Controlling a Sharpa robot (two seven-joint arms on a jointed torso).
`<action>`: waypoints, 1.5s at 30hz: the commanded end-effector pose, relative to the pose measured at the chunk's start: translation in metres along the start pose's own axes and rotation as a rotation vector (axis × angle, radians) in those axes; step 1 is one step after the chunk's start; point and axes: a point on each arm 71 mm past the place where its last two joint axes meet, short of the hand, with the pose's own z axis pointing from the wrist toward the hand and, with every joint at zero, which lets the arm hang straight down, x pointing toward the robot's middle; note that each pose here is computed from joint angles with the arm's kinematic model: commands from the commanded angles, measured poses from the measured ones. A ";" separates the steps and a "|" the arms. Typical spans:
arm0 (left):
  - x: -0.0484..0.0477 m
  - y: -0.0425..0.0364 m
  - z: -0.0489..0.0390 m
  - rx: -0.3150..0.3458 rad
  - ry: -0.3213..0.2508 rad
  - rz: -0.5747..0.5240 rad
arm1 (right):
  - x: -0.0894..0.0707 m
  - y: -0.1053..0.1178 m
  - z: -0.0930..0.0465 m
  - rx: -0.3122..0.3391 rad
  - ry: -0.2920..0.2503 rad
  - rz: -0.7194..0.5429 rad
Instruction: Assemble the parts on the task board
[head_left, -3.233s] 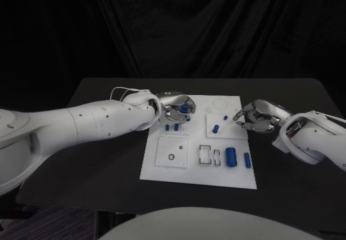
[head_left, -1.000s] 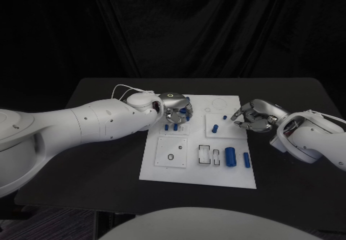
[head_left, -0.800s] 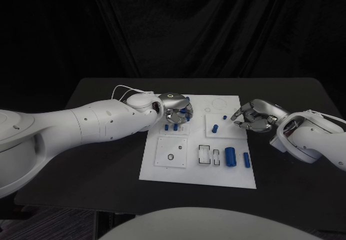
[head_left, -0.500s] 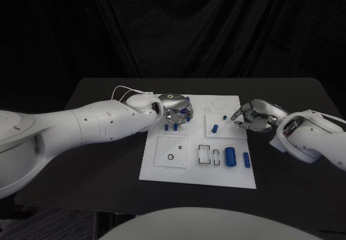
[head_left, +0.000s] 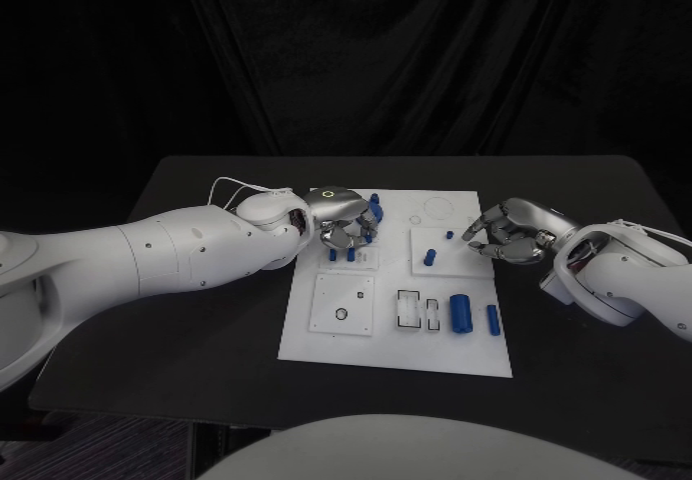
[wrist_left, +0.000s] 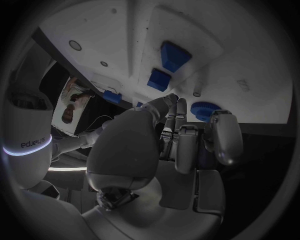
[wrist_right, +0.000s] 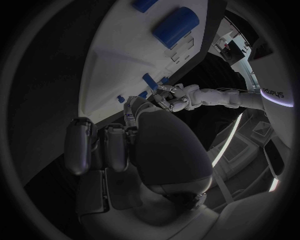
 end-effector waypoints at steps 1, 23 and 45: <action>-0.0151 0.0022 -0.0057 0.002 -0.093 0.030 | 0.001 -0.003 -0.001 0.021 0.003 0.001; -0.0253 0.0263 -0.0444 -0.085 -0.095 0.035 | 0.004 -0.008 -0.004 0.039 0.018 0.007; -0.0124 0.0222 -0.0298 -0.081 -0.024 0.017 | 0.005 -0.007 -0.005 0.039 0.020 0.009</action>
